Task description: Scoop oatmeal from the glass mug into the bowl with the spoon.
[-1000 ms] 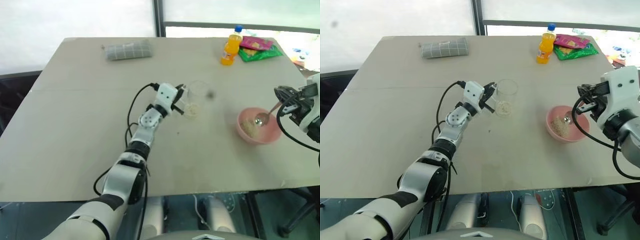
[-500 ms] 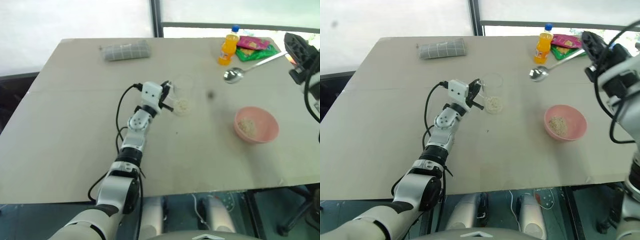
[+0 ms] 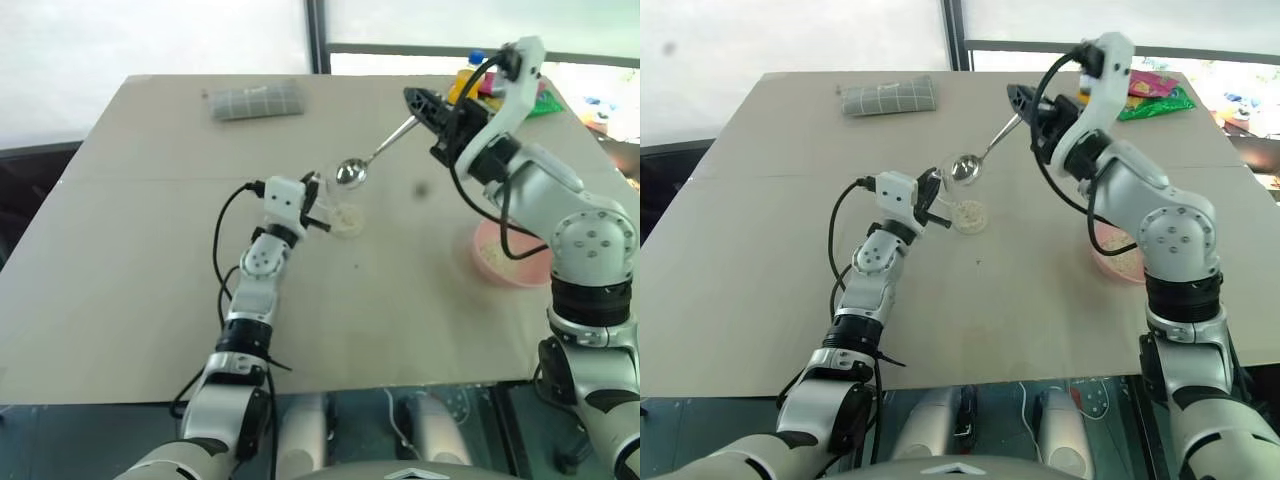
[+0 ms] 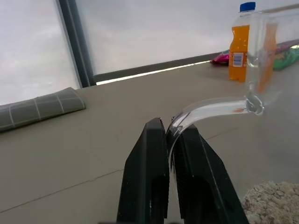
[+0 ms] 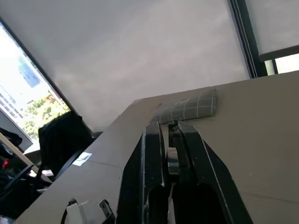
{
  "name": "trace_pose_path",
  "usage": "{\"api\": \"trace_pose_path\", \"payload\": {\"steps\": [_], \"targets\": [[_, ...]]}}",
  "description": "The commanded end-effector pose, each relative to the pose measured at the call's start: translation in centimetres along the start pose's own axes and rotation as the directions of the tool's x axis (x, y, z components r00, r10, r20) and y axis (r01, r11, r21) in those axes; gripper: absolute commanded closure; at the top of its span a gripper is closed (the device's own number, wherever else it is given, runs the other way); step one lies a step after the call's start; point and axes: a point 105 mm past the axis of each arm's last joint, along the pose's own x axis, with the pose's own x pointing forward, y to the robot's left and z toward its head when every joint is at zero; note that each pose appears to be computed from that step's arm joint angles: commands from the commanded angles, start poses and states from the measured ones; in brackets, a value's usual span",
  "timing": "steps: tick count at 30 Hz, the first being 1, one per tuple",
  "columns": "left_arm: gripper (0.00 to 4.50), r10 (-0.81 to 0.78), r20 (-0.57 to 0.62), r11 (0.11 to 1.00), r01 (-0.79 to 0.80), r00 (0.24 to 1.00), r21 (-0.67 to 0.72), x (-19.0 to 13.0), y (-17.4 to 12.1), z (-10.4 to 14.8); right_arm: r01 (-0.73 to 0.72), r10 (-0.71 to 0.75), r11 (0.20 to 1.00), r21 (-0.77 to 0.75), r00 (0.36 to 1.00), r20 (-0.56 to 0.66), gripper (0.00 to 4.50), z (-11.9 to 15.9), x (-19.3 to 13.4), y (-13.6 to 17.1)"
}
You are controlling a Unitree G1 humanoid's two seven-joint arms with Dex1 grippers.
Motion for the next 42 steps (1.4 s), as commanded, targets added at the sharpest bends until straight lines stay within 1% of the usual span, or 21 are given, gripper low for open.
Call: {"api": "trace_pose_path", "payload": {"steps": [1, 5, 7, 8, 10, 11, 13, 18, 20, 21, 23, 24, 34, 36, 38, 42], "targets": [[4.48, 0.025, 0.056, 1.0, -0.026, 0.998, 0.018, 0.0, 0.7, 1.8, -0.032, 0.03, 0.992, -0.118, 0.999, -0.019, 4.5, -0.5, 1.0, 0.8], [4.48, 0.01, 0.036, 1.0, -0.011, 0.999, 0.016, -0.1, 0.4, 1.4, -0.049, 0.044, 0.987, -0.155, 0.998, -0.036, 4.5, -1.6, 2.1, 1.1], [4.5, -0.013, 0.031, 1.0, 0.013, 0.999, 0.017, 0.0, 0.0, 1.3, -0.046, 0.041, 0.986, -0.158, 0.999, -0.035, 3.76, -1.9, 2.5, 1.0], [4.5, -0.017, 0.031, 1.0, 0.017, 0.999, 0.016, 0.0, -0.1, 1.3, -0.047, 0.042, 0.987, -0.157, 0.999, -0.033, 3.54, -1.9, 2.6, 1.0], [4.5, -0.015, 0.03, 1.0, 0.014, 0.999, 0.011, 0.0, -0.1, 1.3, -0.036, 0.035, 0.986, -0.166, 0.999, -0.008, 2.7, -1.7, 2.7, 0.9], [4.5, -0.012, 0.031, 1.0, 0.012, 0.999, 0.01, 0.0, -0.1, 1.3, -0.025, 0.027, 0.985, -0.17, 1.0, 0.006, 2.18, -1.5, 2.7, 0.8], [4.5, -0.01, 0.033, 1.0, 0.01, 0.999, 0.01, -0.1, -0.1, 1.3, 0.0, 0.004, 0.986, -0.168, 1.0, 0.026, 1.36, -1.1, 2.6, 0.3], [4.5, -0.03, 0.043, 1.0, 0.03, 0.999, 0.0, -0.4, -0.1, 1.4, 0.066, -0.058, 0.98, -0.186, 0.997, 0.05, 1.36, -0.8, 1.7, -1.1], [3.74, -0.046, 0.048, 0.999, 0.046, 0.998, -0.003, -0.6, -0.3, 1.3, 0.08, -0.072, 0.978, -0.192, 0.996, 0.051, 1.23, -0.9, 1.5, -1.4], [3.54, -0.049, 0.047, 0.999, 0.049, 0.998, -0.003, -0.7, -0.4, 1.2, 0.085, -0.076, 0.978, -0.192, 0.996, 0.052, 1.23, -1.0, 1.4, -1.5], [2.57, -0.053, 0.037, 0.999, 0.053, 0.998, -0.002, -0.8, -0.4, 0.9, 0.092, -0.084, 0.977, -0.193, 0.995, 0.052, 1.23, -1.1, 1.3, -1.6], [2.19, -0.053, 0.035, 0.999, 0.053, 0.998, -0.003, -0.9, -0.3, 0.7, 0.095, -0.086, 0.977, -0.192, 0.995, 0.052, 1.23, -1.2, 1.2, -1.7], [2.19, -0.079, 0.006, 0.997, 0.079, 0.997, 0.008, -2.4, 0.3, 0.1, 0.103, -0.092, 0.975, -0.199, 0.994, 0.062, 1.23, -1.4, 0.5, -1.9], [2.19, -0.086, 0.009, 0.996, 0.086, 0.996, 0.003, -3.1, 0.5, 0.5, 0.12, -0.107, 0.965, -0.232, 0.992, 0.067, 1.23, -1.8, -0.5, -2.4], [2.19, -0.083, 0.021, 0.997, 0.083, 0.996, 0.0, -3.9, 0.8, 1.5, 0.123, -0.107, 0.954, -0.273, 0.991, 0.074, 1.23, -2.3, -1.8, -2.7], [2.19, -0.089, 0.018, 0.996, 0.089, 0.996, 0.005, -6.3, 1.0, 3.3, 0.124, -0.106, 0.955, -0.27, 0.991, 0.08, 1.23, -3.2, -5.2, -3.3]]}}
